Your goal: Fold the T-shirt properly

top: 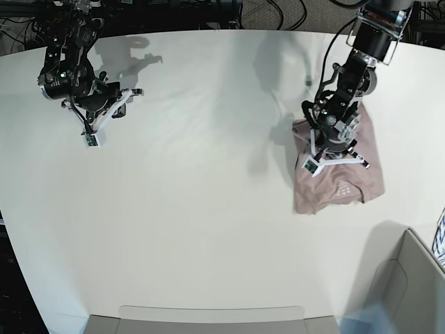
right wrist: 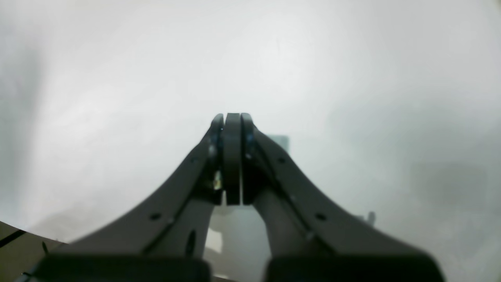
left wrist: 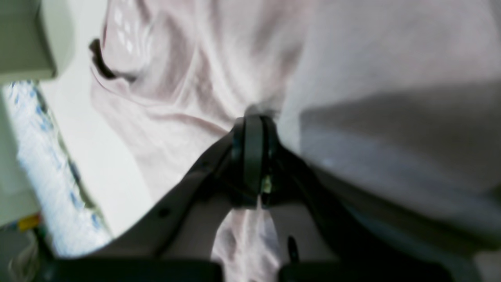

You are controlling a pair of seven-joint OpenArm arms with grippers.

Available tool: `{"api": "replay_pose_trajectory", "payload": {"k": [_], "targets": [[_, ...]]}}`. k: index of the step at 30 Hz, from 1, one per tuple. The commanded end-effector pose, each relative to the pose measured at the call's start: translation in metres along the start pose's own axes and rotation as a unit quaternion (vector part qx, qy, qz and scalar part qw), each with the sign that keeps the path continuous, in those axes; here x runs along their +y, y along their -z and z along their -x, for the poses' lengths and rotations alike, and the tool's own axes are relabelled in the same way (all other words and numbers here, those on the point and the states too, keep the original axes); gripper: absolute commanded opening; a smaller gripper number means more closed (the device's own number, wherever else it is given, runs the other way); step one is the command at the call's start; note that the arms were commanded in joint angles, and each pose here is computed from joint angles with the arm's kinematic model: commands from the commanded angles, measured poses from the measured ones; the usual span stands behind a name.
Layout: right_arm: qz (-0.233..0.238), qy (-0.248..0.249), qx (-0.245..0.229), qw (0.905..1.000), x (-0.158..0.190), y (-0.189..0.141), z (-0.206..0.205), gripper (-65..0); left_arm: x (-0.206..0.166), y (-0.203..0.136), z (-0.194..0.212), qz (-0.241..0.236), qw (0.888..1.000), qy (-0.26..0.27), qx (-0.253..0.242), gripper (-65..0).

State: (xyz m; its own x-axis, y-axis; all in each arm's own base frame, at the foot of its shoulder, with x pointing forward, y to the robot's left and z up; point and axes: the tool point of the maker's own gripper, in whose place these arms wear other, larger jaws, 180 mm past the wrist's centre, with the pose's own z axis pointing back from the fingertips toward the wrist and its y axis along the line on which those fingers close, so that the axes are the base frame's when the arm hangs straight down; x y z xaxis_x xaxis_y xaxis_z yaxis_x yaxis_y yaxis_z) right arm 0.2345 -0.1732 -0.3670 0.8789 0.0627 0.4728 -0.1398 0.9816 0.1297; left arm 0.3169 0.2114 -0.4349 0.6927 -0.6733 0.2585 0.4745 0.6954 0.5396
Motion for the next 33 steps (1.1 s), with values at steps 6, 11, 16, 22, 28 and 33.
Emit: {"api": "replay_pose_trajectory", "payload": {"k": [6,11,16,22,28,33], "targets": [[0.000,-0.010,-0.024,0.9997,0.000,-0.006,-0.014,-65.0,0.024,-0.010,-0.018,-0.015,0.999,-0.034,-0.023,-65.0],[0.005,-0.030,-0.064,0.9975,0.006,-0.022,-0.036,-65.0,0.077,-0.045,-0.056,-0.064,0.984,-0.132,-0.097,-65.0],[0.005,-0.039,-0.074,0.9965,0.010,-0.030,-0.039,-65.0,0.094,-0.090,-0.066,-0.089,0.964,-0.194,-0.160,-65.0],[-0.003,-0.029,-0.024,0.9993,0.015,-0.024,0.003,-65.0,0.076,-0.123,-0.035,-0.092,0.946,-0.257,-0.173,-65.0],[-0.008,-0.016,0.036,0.9992,0.018,-0.024,0.055,-65.0,0.029,-0.121,0.017,-0.073,0.947,-0.271,-0.155,-65.0],[-0.012,-0.007,0.080,0.9967,0.021,-0.027,0.092,-65.0,-0.001,-0.135,0.062,-0.078,0.940,-0.292,-0.156,-65.0]]}}
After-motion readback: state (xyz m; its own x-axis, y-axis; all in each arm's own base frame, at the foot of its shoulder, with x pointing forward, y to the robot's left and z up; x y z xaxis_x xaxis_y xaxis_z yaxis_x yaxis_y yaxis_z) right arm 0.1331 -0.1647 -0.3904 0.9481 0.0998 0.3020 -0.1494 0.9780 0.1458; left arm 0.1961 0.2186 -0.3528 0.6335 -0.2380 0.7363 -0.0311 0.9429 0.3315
